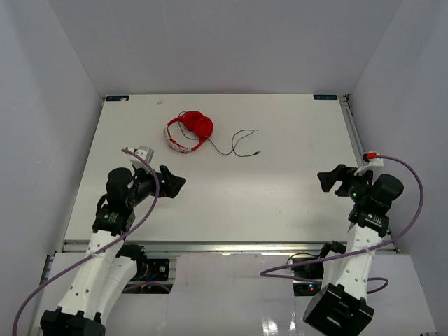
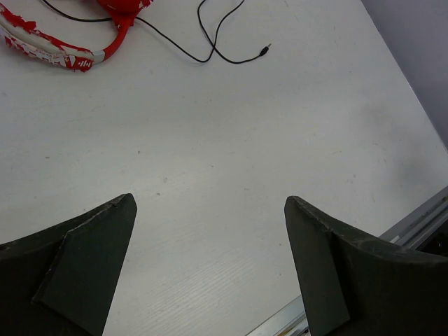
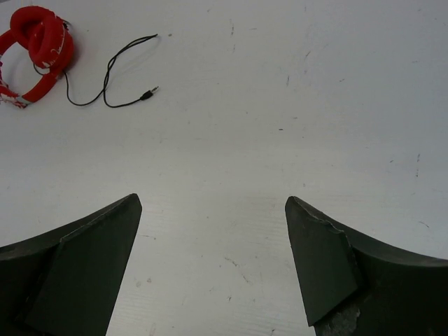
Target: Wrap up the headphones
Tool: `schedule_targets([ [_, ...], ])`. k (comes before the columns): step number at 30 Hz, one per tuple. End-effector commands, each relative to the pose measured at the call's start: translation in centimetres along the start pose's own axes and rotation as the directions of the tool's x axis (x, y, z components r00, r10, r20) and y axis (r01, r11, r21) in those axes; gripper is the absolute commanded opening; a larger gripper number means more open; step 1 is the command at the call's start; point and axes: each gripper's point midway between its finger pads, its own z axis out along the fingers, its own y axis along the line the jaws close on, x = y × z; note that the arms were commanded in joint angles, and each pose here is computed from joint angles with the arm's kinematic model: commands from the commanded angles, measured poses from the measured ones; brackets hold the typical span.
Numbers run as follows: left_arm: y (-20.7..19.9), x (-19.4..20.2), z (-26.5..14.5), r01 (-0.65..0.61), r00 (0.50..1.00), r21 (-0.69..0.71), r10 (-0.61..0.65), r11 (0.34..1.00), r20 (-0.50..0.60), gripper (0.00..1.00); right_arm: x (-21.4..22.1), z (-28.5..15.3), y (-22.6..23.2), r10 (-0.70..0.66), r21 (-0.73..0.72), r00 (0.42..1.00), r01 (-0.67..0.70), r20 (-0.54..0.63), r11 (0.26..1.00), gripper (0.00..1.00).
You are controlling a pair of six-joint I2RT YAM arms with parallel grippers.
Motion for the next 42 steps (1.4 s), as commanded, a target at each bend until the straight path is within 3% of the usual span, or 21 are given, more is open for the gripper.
schedule_targets([
  [1, -0.8, -1.3, -0.3, -0.022, 0.999, 0.022, 0.021, 1.0, 0.027, 0.98, -2.1, -0.4, 1.1, -0.03, -0.042, 0.998, 0.032, 0.054, 0.999, 0.9],
  [5, -0.8, -1.4, -0.3, -0.021, 0.999, 0.024, 0.021, 0.999, 0.029, 0.98, -0.6, -0.6, 3.9, -0.127, -0.245, 0.992, 0.13, 0.029, 0.961, 0.9],
  [9, -0.8, -1.4, -0.3, -0.021, 0.999, 0.022, 0.021, 1.0, 0.029, 0.98, 0.8, -1.5, 6.4, -0.254, -0.442, 0.966, 0.248, 0.047, 0.862, 0.9],
  [15, -0.7, -1.3, -0.1, -0.003, 1.0, 0.021, 0.002, 1.0, 0.031, 0.98, 0.9, -2.3, 7.7, -0.314, -0.51, 0.943, 0.323, 0.108, 0.797, 0.9],
  [17, 0.0, -1.2, 0.5, 0.104, 0.994, -0.025, -0.103, 0.994, 0.039, 0.98, 1.4, -2.6, 8.1, -0.321, -0.536, 0.939, 0.334, 0.122, 0.775, 0.9],
  [21, 3.6, -0.6, 3.7, 0.342, 0.936, -0.227, -0.352, 0.912, -0.003, 0.98, 1.5, -2.5, 8.0, -0.329, -0.539, 0.936, 0.341, 0.124, 0.77, 0.9],
  [25, 7.4, -2.0, 8.1, 0.447, 0.864, -0.425, -0.503, 0.788, -0.024, 0.98, 1.4, -2.3, 7.7, -0.334, -0.524, 0.936, 0.341, 0.112, 0.781, 0.9],
  [28, 11.1, -0.7, 12.4, 0.429, 0.828, -0.561, -0.557, 0.708, -0.069, 0.96, 1.3, -2.4, 7.6, -0.345, -0.511, 0.932, 0.352, 0.112, 0.784, 0.9],
  [30, 12.4, -2.8, 14.3, 0.417, 0.836, -0.595, -0.546, 0.687, -0.044, 0.96, 1.1, -2.3, 7.5, -0.35, -0.502, 0.93, 0.356, 0.11, 0.788, 0.9],
  [34, 16.8, -0.5, 17.4, 0.322, 0.819, -0.738, -0.566, 0.592, -0.096, 0.94, 1.0, -2.3, 7.4, -0.344, -0.497, 0.934, 0.346, 0.099, 0.796, 0.9],
  [42, 19.9, -1.7, 22.8, 0.282, 0.838, -0.759, -0.536, 0.586, -0.103, 0.85, 1.0, -2.1, 7.4, -0.325, -0.51, 0.942, 0.322, 0.086, 0.798, 0.9],
])
